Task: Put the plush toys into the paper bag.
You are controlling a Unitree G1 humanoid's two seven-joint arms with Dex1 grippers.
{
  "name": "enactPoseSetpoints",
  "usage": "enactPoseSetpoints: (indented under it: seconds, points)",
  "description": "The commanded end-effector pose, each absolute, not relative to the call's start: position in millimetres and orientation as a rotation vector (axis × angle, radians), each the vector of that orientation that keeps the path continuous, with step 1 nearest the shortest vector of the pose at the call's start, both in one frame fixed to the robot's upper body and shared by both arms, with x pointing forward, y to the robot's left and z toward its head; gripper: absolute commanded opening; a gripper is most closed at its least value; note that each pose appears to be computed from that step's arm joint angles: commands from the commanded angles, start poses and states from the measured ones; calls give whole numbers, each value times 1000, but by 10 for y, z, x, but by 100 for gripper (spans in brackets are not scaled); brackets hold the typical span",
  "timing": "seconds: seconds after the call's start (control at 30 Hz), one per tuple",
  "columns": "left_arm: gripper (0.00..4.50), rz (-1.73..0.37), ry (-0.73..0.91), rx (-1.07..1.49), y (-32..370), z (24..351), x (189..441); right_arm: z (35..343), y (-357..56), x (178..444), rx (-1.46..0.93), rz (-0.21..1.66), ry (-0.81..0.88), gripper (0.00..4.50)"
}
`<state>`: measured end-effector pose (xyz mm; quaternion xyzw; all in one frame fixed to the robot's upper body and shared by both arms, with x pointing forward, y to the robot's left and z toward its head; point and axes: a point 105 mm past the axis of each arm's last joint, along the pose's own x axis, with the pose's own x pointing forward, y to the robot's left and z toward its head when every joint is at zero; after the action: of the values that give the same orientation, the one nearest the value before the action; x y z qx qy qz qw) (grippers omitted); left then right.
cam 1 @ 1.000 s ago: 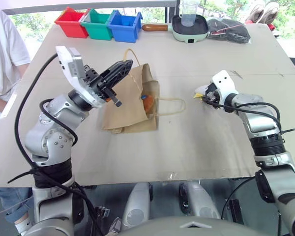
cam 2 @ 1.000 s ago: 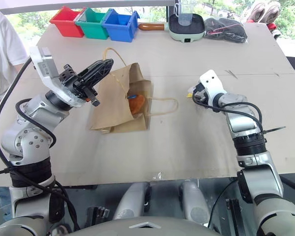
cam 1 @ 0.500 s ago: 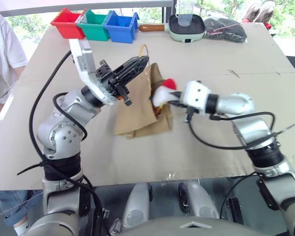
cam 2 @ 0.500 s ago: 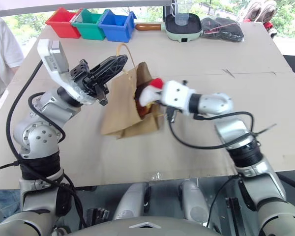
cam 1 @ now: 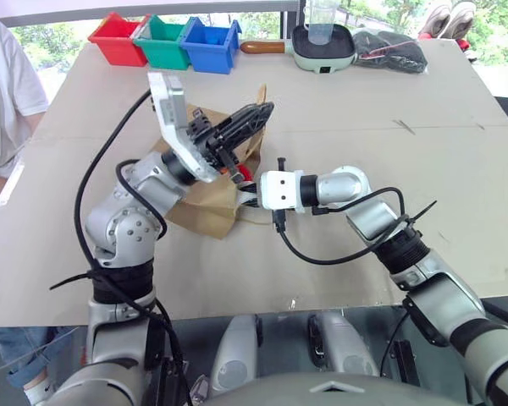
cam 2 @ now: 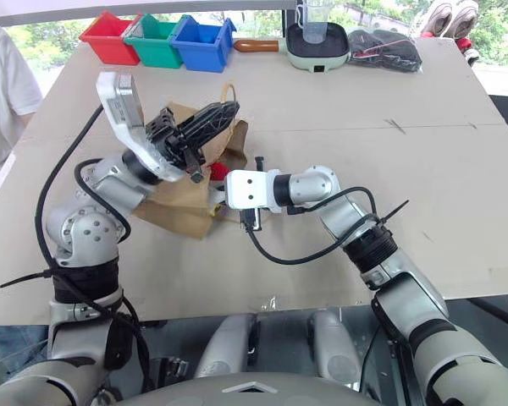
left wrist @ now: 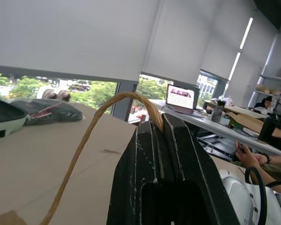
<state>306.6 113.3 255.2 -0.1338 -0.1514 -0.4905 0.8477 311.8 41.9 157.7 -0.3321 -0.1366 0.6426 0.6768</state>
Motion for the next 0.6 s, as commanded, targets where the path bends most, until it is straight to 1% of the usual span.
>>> enactPoseSetpoints:
  seconds: [0.03, 0.13, 0.2, 0.27, 0.33, 0.43, 0.6]
  points:
    - [0, -993, -394, -300, 1193, 2648, 2975, 1773, 247, 2981, -689, 1464, -340, 2]
    - [0, -958, -395, -320, 1207, 2609, 2991, 1719, 55, 2867, -674, 1504, -255, 2]
    - [0, -962, -419, -353, 1195, 2658, 2973, 1718, -44, 2817, -667, 1519, -214, 2]
    - [0, -969, -429, -368, 1180, 2687, 2955, 1732, -92, 2783, -623, 1536, -173, 2]
    - [0, -978, -434, -381, 1164, 2702, 2939, 1665, -127, 2744, -616, 1570, -108, 2]
    - [0, -1016, -424, -384, 1114, 2684, 2894, 1539, -93, 2836, -648, 1550, -70, 2]
    - [0, -1059, -425, -417, 1068, 2687, 2837, 1436, 124, 2916, -603, 1592, -83, 2]
